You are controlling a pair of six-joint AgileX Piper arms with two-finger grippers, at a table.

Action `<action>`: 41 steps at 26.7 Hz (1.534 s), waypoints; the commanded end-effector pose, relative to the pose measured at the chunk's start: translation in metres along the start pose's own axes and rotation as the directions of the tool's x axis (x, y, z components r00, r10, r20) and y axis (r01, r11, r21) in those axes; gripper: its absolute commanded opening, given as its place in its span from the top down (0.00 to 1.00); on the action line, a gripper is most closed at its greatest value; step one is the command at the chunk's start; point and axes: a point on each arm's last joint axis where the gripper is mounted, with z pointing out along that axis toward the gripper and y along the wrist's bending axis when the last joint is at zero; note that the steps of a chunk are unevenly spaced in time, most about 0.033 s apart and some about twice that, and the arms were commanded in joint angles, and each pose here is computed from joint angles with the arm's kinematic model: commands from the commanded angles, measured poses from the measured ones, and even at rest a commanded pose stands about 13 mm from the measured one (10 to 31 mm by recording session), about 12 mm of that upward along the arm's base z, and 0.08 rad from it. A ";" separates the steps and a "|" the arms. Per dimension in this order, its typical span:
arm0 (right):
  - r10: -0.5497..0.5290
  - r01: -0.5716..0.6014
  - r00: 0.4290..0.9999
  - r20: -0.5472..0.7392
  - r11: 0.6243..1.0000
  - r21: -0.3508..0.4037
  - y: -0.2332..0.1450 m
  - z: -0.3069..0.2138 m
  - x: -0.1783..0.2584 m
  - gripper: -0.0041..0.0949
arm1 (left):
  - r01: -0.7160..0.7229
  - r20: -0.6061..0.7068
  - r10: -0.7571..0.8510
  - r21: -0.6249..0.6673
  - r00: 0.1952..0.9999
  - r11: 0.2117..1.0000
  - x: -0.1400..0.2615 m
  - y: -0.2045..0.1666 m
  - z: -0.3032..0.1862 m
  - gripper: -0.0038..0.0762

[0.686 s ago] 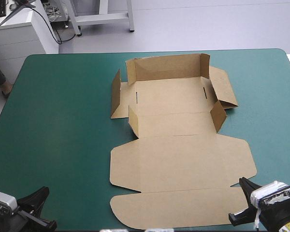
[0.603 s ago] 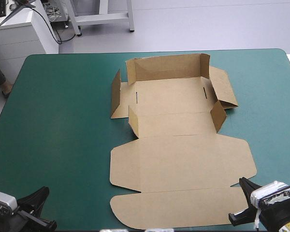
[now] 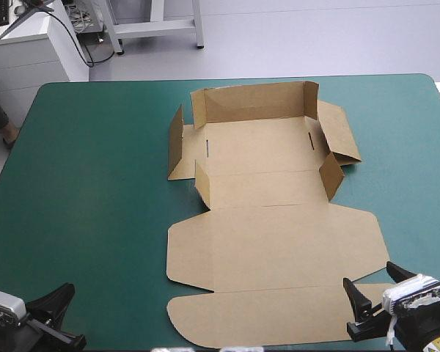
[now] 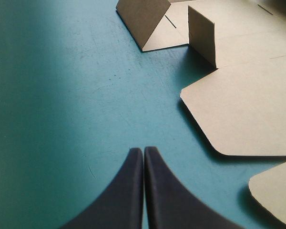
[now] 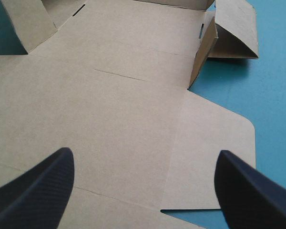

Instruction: Fold the box

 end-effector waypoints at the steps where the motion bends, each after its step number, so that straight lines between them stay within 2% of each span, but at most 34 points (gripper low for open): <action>1: 0.083 -0.084 0.996 0.041 0.996 0.028 -0.005 0.001 -0.015 0.20 | -0.001 0.068 0.000 0.017 0.998 1.000 -0.012 -0.002 -0.002 0.96; 4: 0.099 -0.098 0.995 -0.031 0.994 0.039 -0.011 0.007 -0.030 0.21 | -0.001 0.068 0.000 0.017 0.998 1.000 -0.012 -0.002 -0.002 0.96; 11: 0.143 -0.139 0.979 -0.146 0.990 0.039 -0.036 0.047 -0.109 0.21 | -0.001 0.068 0.000 0.017 0.998 1.000 -0.012 -0.002 -0.002 0.96; 19: 0.103 -0.102 0.959 -0.264 0.995 0.017 -0.060 0.102 -0.155 0.23 | -0.001 0.068 0.000 0.017 0.998 1.000 -0.012 -0.002 -0.002 0.96; 28: 0.076 -0.097 0.888 -0.454 0.995 -0.025 -0.085 0.178 -0.173 0.26 | -0.001 0.068 0.000 0.017 0.998 1.000 -0.012 -0.002 -0.002 0.96; 41: 0.065 -0.143 0.773 -0.631 0.987 -0.073 -0.107 0.263 -0.170 0.27 | -0.001 0.068 0.000 0.017 0.998 1.000 -0.012 -0.002 -0.002 0.96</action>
